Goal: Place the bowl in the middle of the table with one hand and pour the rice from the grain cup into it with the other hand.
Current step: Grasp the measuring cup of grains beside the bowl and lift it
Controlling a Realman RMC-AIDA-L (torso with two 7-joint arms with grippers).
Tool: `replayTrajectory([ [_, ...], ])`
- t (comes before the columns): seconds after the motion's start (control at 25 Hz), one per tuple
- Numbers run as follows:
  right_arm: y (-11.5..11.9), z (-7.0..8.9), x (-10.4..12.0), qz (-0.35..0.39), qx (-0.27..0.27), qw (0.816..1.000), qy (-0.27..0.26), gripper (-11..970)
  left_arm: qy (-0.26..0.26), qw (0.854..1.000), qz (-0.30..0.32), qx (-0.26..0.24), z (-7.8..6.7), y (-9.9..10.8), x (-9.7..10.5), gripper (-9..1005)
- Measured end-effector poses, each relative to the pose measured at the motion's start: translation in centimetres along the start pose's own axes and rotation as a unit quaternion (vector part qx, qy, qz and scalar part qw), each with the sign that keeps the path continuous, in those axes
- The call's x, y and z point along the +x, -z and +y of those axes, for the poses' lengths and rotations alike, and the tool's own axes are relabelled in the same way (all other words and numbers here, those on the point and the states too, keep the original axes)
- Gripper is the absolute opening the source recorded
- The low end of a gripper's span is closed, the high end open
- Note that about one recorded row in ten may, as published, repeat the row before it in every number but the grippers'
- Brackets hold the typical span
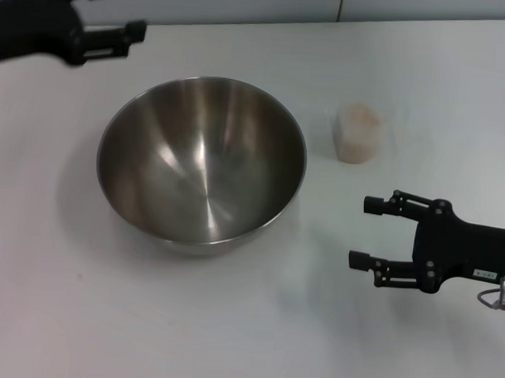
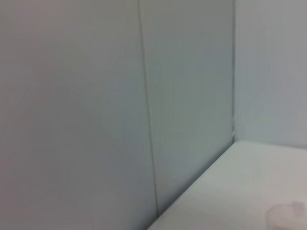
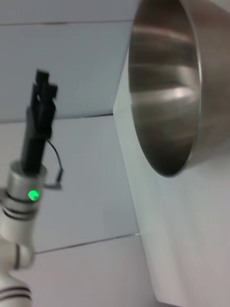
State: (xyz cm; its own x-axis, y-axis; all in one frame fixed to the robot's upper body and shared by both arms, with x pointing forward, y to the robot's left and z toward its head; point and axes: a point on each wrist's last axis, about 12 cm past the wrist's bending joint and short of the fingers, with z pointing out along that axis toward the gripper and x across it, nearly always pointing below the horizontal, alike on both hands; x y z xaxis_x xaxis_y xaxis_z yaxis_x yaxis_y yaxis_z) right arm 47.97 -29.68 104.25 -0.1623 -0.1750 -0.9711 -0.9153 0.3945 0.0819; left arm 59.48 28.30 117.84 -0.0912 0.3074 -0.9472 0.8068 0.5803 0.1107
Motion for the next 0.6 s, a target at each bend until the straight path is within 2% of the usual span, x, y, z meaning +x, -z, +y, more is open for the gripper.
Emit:
replayTrajectory([
  [0.04, 0.1, 0.0, 0.0, -0.003, 0.005, 1.0, 0.0, 842, -0.006, 1.0, -0.023, 0.002, -0.7, 1.1, 1.4, 795],
  [0.08, 0.1, 0.0, 0.0, -0.003, 0.005, 1.0, 0.0, 842, -0.006, 1.0, -0.023, 0.002, -0.7, 1.1, 1.4, 801],
  [0.24, 0.8, 0.0, 0.2, -0.017, 0.031, 0.999, 0.01, 843, -0.006, 0.998, -0.057, 0.009, -2.5, 3.2, 4.9, 813],
  [0.32, 1.4, 0.1, 0.4, -0.033, 0.061, 0.997, 0.017, 842, -0.002, 0.996, -0.09, 0.001, -4.2, 5.1, 7.8, 813],
  [0.36, 1.4, 0.1, 0.4, -0.033, 0.061, 0.997, 0.017, 842, -0.002, 0.996, -0.09, 0.001, -4.2, 5.1, 7.8, 813],
  [0.48, 2.0, 0.0, 0.8, -0.065, 0.13, 0.989, 0.027, 842, 0.013, 0.994, -0.109, -0.018, -5.5, 7.1, 10.3, 812],
  [0.52, 2.3, 0.0, 1.3, -0.085, 0.183, 0.979, 0.037, 842, 0.015, 0.993, -0.111, -0.02, -5.7, 7.4, 10.6, 812],
  [0.56, 2.3, 0.0, 1.6, -0.092, 0.209, 0.973, 0.042, 842, 0.028, 0.992, -0.116, -0.028, -6.2, 8.6, 11.8, 812],
  [0.6, 2.3, -0.1, 1.8, -0.097, 0.232, 0.967, 0.044, 842, 0.031, 0.992, -0.117, -0.029, -6.4, 9.0, 12.0, 812],
])
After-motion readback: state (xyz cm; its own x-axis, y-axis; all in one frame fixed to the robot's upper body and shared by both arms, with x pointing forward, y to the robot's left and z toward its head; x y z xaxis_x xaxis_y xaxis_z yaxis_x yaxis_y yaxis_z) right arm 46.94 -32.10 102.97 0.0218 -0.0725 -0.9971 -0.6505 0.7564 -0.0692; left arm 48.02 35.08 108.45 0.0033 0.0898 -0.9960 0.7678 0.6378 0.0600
